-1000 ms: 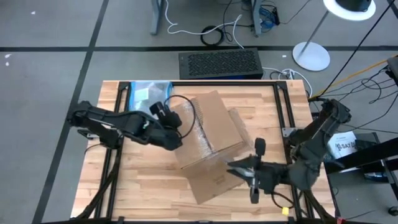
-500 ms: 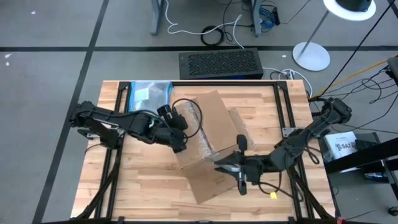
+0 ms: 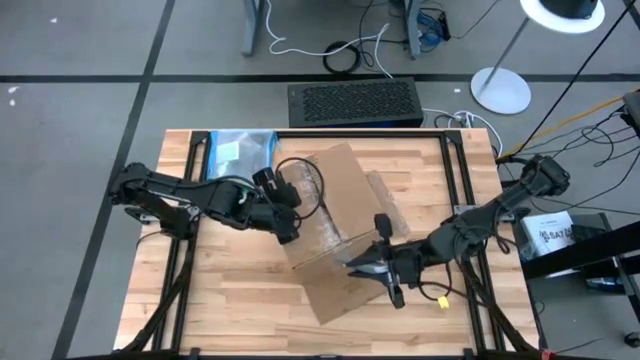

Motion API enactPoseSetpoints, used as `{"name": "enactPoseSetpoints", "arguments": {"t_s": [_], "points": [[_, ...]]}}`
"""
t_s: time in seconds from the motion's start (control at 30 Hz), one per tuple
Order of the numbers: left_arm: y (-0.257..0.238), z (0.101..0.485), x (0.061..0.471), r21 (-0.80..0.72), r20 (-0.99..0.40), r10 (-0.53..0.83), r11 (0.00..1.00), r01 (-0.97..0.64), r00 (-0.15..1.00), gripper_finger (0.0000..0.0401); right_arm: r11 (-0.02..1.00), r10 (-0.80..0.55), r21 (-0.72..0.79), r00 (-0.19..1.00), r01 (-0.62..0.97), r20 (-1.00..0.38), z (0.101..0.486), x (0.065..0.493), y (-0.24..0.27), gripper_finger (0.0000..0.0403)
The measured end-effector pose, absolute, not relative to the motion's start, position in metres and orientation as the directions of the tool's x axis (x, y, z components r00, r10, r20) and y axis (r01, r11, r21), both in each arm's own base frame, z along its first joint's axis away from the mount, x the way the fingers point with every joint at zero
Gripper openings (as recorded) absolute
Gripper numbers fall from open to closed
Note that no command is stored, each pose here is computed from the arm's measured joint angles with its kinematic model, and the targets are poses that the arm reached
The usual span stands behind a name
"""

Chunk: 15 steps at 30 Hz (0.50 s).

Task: Unpack boxes
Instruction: Break down box until it is fully flat

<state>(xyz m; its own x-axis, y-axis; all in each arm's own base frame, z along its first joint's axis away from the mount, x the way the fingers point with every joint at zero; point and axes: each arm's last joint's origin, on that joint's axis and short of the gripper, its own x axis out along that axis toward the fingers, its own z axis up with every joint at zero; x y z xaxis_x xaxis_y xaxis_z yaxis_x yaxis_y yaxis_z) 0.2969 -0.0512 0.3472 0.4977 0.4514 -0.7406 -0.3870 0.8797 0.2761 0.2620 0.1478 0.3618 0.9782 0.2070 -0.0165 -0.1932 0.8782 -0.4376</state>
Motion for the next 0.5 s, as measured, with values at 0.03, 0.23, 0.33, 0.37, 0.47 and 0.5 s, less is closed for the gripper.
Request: {"name": "enactPoseSetpoints", "arguments": {"t_s": [0.03, 0.23, 0.33, 0.37, 0.47, 0.5], "points": [[-0.051, 0.347, 0.297, 0.276, -0.741, 0.451, 0.880, -0.387, 0.497, 0.0022, 0.879, 0.201, -0.438, 0.979, -0.189, -0.020, 0.361, 0.263, 0.146, 0.0066], [-0.052, 0.347, 0.297, 0.275, -0.743, 0.447, 0.882, -0.381, 0.498, 0.0022, 0.886, 0.180, -0.429, 0.983, -0.174, -0.027, 0.361, 0.267, 0.138, 0.0066], [-0.052, 0.346, 0.298, 0.273, -0.742, 0.445, 0.884, -0.380, 0.502, 0.0022, 0.889, 0.191, -0.417, 0.981, -0.188, -0.036, 0.360, 0.268, 0.137, 0.0066], [-0.052, 0.346, 0.298, 0.273, -0.741, 0.444, 0.884, -0.379, 0.503, 0.0022, 0.890, 0.190, -0.415, 0.981, -0.188, -0.037, 0.360, 0.268, 0.136, 0.0066], [-0.052, 0.346, 0.298, 0.273, -0.741, 0.443, 0.885, -0.377, 0.504, 0.0022, 0.894, 0.187, -0.407, 0.981, -0.189, -0.045, 0.359, 0.269, 0.136, 0.0066], [-0.052, 0.346, 0.298, 0.273, -0.741, 0.443, 0.885, -0.377, 0.504, 0.0022, 0.894, 0.187, -0.406, 0.981, -0.189, -0.045, 0.359, 0.269, 0.136, 0.0066]]}}
